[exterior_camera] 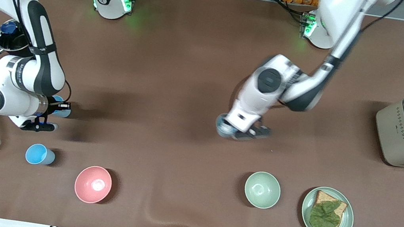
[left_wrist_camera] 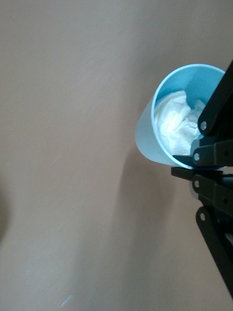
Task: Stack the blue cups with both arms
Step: 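Carry the blue cup to the table center with the left gripper and release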
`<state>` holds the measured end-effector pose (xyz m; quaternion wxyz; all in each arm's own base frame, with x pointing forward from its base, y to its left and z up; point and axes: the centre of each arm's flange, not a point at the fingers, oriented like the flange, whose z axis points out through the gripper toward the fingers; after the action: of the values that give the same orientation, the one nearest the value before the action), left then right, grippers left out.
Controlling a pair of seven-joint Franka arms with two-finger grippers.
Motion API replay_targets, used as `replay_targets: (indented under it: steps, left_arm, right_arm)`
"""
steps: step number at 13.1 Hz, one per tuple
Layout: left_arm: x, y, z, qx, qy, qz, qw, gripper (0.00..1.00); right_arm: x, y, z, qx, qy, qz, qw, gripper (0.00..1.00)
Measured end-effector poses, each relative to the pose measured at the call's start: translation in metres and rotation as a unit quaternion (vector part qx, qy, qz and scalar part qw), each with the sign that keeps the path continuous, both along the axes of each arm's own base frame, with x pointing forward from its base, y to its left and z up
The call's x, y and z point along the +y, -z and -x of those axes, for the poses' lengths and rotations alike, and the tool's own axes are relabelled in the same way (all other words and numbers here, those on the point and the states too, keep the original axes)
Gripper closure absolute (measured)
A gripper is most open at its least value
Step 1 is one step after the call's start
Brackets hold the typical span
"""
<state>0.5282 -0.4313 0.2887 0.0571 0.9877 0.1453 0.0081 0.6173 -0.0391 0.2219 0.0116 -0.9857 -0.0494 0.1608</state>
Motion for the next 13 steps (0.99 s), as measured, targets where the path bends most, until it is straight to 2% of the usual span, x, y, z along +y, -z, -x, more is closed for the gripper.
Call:
replay_targets:
  steps: [3,6,8,10,13]
  left_arm:
    - [-0.058,0.036,0.034,0.02,-0.005,-0.003,1.0,0.97]
    - [-0.071,0.053,0.041,0.027,0.002,-0.006,1.0,0.91]
    - [-0.07,0.042,0.032,0.017,-0.004,0.001,1.0,0.73]
    - [-0.064,0.012,0.016,-0.002,-0.014,0.013,1.0,0.5]
    - [-0.012,-0.084,-0.024,-0.029,-0.043,0.016,0.999,0.19]
  right_arm:
    - [0.018,-0.029,-0.007,0.028,-0.013,-0.004,1.0,0.93]
    - [0.057,-0.078,-0.02,0.038,-0.02,-0.025,0.999,0.93]
    - [0.086,-0.091,-0.021,0.04,0.005,-0.034,0.999,0.93]
    - [0.13,-0.097,-0.02,0.039,0.035,-0.028,0.998,0.93]
    - [0.23,-0.109,-0.006,0.039,0.087,-0.023,0.995,0.94]
